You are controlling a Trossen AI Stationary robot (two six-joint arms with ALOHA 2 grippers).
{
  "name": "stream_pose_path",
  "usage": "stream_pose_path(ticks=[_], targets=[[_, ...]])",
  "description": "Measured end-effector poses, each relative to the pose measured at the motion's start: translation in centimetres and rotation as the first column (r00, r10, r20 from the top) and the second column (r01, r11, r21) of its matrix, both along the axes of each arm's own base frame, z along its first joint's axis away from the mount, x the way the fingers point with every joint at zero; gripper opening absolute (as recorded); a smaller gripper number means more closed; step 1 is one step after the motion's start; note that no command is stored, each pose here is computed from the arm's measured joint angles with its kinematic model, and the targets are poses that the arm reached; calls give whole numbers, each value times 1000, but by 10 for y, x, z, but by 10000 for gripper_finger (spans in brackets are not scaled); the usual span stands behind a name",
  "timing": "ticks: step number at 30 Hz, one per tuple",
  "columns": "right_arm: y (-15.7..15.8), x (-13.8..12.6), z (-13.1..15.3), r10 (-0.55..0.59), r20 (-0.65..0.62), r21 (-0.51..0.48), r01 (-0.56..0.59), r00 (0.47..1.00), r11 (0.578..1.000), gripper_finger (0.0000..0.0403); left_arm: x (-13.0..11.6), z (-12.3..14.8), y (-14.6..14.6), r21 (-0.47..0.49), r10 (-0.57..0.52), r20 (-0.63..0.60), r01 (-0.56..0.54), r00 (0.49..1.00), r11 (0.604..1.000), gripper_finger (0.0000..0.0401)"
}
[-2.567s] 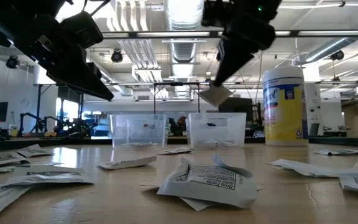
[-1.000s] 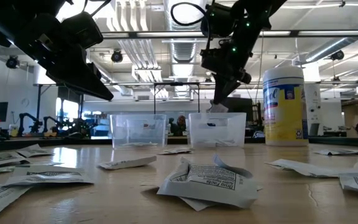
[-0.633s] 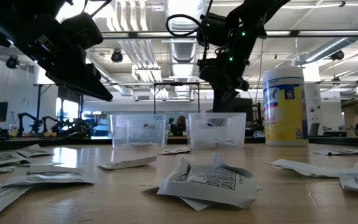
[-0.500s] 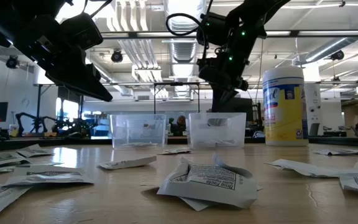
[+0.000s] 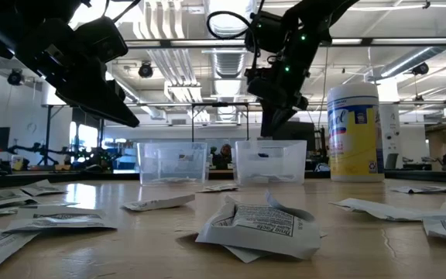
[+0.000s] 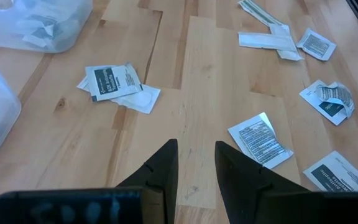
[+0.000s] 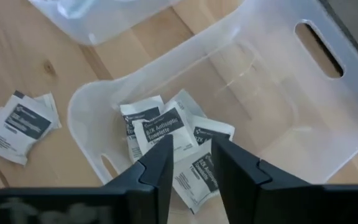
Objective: Pick & Place First Aid Supplies
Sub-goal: Put the gray towelette pack into the right transparent bin
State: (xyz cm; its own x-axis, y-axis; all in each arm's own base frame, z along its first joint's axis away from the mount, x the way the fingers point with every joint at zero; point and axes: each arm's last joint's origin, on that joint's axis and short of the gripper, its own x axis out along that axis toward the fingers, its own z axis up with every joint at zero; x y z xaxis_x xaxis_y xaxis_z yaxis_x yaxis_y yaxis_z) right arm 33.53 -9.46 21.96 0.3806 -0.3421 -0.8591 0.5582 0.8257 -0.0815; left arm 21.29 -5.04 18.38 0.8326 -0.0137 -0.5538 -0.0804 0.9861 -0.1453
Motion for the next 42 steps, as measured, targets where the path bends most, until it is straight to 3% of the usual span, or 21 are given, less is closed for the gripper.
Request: stream_pose_path(ticks=[10,21,32,42], targets=[[9,-15,30,11,26,-1,-11,1000,1000,108,0,-1,0,3,1,-9,-1,1000,1000,105],[63,-22,37,101,51,32,-103,994,994,82,-1,-2,0,-2,8,-24,-8,1000,1000,180],[127,-24,20,220,80,72,-226,972,971,70,-11,-1,3,-18,68,-223,-74,972,997,186],[162,-28,-4,296,193,78,-315,936,946,82,-28,18,8,-30,165,-407,-194,898,980,183]])
